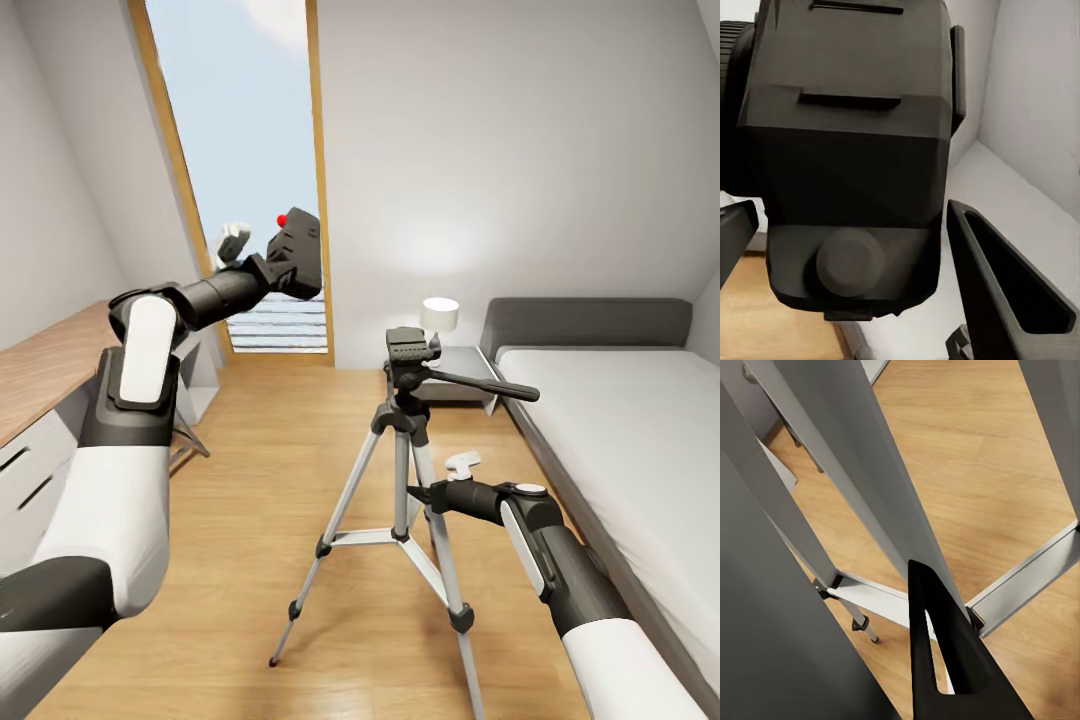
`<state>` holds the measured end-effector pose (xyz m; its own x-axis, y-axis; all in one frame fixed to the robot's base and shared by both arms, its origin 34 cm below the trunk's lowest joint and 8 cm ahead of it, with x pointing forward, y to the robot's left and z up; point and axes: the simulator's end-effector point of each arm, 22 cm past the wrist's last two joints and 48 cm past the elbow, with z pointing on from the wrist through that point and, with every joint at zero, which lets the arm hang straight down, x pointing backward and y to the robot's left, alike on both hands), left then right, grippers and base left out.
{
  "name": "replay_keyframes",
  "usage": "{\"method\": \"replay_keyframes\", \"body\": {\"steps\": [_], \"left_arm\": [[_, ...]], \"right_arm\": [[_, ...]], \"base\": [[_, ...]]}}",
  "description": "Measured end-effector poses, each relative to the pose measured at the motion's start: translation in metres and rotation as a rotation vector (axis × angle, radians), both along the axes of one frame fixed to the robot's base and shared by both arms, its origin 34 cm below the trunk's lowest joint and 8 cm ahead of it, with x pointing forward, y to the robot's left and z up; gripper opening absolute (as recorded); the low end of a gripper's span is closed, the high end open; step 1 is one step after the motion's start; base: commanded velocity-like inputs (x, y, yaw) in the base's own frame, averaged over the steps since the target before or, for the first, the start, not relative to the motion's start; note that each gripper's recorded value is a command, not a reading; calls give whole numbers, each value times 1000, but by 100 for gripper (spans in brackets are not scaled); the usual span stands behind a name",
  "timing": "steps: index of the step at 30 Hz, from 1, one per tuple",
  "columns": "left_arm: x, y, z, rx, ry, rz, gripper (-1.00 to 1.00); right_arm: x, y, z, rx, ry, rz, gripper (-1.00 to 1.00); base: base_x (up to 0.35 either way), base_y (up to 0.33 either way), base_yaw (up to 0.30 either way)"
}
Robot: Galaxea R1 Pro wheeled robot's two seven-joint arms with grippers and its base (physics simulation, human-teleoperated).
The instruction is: Attach the digital camera to the camera tripod in the bedroom.
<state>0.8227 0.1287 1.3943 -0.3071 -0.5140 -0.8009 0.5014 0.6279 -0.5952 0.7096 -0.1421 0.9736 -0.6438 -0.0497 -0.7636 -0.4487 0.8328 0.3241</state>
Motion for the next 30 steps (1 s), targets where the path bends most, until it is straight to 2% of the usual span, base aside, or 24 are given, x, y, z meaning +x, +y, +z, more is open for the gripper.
{"method": "replay_keyframes", "body": {"steps": [2,6,9,13,17,19,22,24,26,30], "left_arm": [[-3,-16,-3,31,-4,-25,-100],[-12,-57,-20,122,4,-91,-100],[-10,-79,-53,204,56,-116,-100],[-6,-85,-78,240,107,-127,-100],[-1,-78,-83,252,120,-116,-100],[4,-69,-66,260,98,-102,-100],[18,-43,-15,287,35,-59,-100],[21,-36,11,290,5,-55,-100],[20,-35,61,280,-62,-69,-100],[17,-38,122,276,-129,-86,-100]], "right_arm": [[0,0,0,0,2,0,-100],[-2,1,5,0,14,0,-100],[-2,1,6,1,20,0,-100],[-2,1,7,1,20,0,-100],[-2,0,7,1,21,0,-100],[-2,0,7,1,21,0,-100],[-2,0,7,1,20,0,-100],[-2,0,7,1,20,0,-100],[-2,0,7,0,20,0,-100],[-2,0,7,1,20,0,-100]], "base": [[83,-18,0],[124,-18,0],[45,-5,0],[14,-2,0],[4,-1,0],[1,0,0],[0,0,0],[0,0,0],[0,0,0],[0,0,0]]}}
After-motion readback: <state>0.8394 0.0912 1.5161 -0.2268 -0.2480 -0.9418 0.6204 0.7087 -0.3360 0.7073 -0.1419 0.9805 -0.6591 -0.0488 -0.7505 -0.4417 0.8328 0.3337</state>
